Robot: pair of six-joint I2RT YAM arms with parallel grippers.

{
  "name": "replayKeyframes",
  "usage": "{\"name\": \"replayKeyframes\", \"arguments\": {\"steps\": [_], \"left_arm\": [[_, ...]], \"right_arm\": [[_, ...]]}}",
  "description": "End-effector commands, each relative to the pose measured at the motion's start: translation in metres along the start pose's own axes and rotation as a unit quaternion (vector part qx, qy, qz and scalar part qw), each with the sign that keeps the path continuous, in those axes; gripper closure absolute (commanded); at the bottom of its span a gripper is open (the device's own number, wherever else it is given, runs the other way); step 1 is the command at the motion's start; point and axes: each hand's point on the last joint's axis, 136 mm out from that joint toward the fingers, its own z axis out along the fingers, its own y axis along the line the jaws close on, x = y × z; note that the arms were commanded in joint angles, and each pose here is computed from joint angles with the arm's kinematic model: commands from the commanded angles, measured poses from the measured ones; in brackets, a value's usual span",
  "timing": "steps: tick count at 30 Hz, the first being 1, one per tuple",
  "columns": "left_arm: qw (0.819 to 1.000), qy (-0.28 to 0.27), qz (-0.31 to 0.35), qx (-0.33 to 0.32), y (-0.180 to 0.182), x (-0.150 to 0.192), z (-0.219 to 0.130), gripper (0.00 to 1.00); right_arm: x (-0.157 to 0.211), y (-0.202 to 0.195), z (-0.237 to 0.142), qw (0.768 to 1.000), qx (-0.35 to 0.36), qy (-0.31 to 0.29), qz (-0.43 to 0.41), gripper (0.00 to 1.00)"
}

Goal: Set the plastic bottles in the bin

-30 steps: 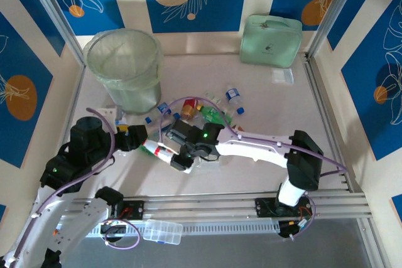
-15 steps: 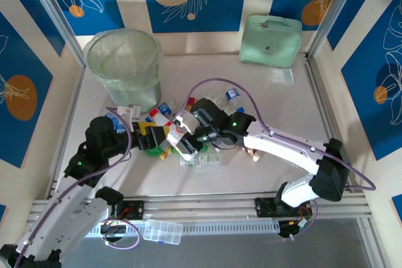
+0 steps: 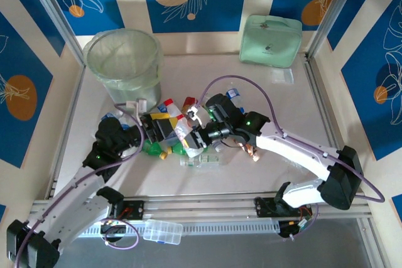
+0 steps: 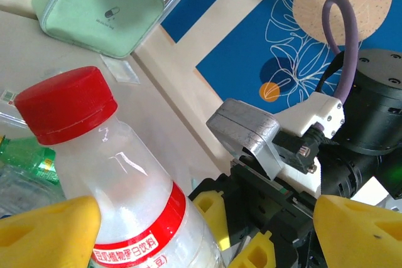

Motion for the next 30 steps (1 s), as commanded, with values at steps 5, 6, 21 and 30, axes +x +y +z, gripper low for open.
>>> {"name": "replayKeyframes", "arguments": {"steps": [5,6,21,30], "left_arm": [[0.999,-0.005,0.021,-0.046,0.001,0.000,-0.014,0.12],[0.998,-0.006,0.021,-0.057,0.004,0.000,-0.016,0.12],[0.994,0.013,-0.030,0.101,-0.027,0.004,0.013,0.15],[0.990,0.019,-0.023,0.139,-0.039,0.005,0.014,0.22]], "right_arm": [[-0.027,0.017,-0.020,0.998,-0.021,-0.059,-0.032,0.66],[-0.027,0.015,-0.022,0.998,-0.017,-0.061,-0.030,0.66],[-0.035,0.037,-0.037,0.992,-0.095,-0.086,-0.021,0.66],[-0.033,0.041,-0.038,0.989,-0.124,-0.085,-0.007,0.66]]}}
